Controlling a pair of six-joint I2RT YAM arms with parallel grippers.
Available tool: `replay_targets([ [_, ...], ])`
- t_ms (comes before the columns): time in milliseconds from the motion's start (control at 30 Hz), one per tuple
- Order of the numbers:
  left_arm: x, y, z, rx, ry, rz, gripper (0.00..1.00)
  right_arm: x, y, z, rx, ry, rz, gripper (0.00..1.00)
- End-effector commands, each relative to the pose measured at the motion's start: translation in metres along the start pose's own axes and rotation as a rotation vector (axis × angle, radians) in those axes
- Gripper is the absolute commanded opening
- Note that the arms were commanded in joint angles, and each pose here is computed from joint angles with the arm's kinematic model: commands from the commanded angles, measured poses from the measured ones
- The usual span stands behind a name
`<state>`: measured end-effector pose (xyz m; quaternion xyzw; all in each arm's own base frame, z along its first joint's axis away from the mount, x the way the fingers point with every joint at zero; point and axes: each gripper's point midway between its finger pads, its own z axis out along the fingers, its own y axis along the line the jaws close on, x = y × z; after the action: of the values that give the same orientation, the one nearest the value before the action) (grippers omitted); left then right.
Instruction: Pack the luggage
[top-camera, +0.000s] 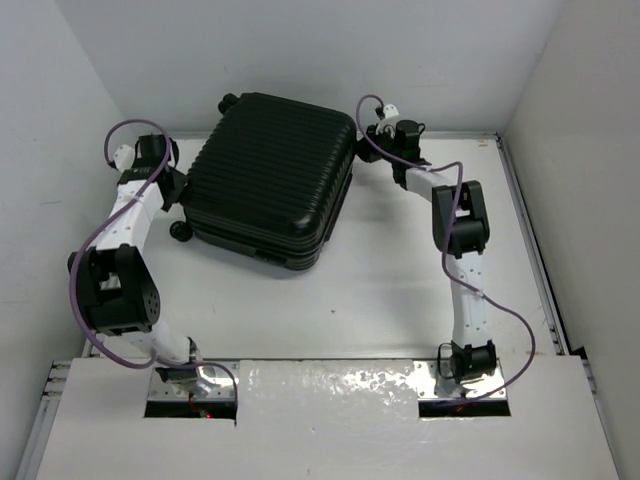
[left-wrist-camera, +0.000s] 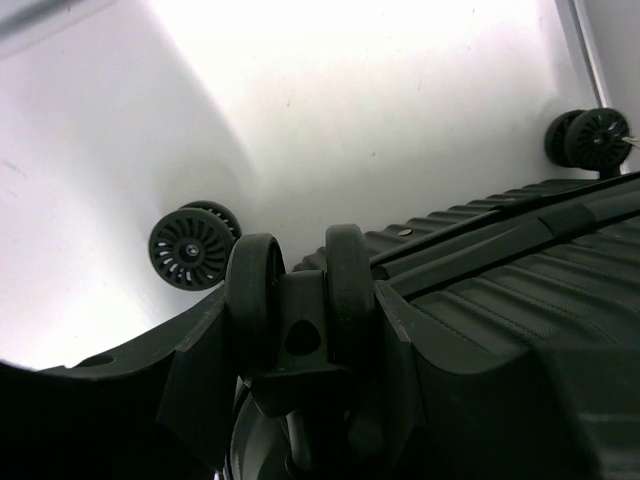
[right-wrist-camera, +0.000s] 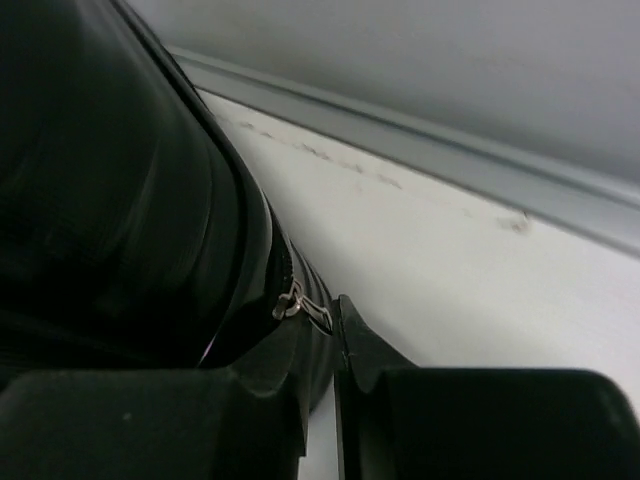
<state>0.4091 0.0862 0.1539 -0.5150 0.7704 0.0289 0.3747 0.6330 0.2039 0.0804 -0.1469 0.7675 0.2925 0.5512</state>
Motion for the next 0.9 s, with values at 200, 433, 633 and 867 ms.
replay_targets([
  [200,0.006,-0.055,0.058,0.043,0.026,0.241,0.00,-0.033,0.101,0.006,-0.489,-0.086,-0.144,0.00],
  [433,0.029,-0.140,0.095,0.179,0.098,0.488,0.00,0.024,0.190,-0.026,-0.675,0.097,-0.315,0.00],
  [633,0.062,-0.185,0.097,0.341,0.134,0.645,0.00,0.051,0.267,-0.085,-0.734,0.088,-0.392,0.00],
  [867,0.086,-0.188,0.095,0.386,0.158,0.741,0.00,0.050,0.301,-0.119,-0.664,0.004,-0.430,0.00],
])
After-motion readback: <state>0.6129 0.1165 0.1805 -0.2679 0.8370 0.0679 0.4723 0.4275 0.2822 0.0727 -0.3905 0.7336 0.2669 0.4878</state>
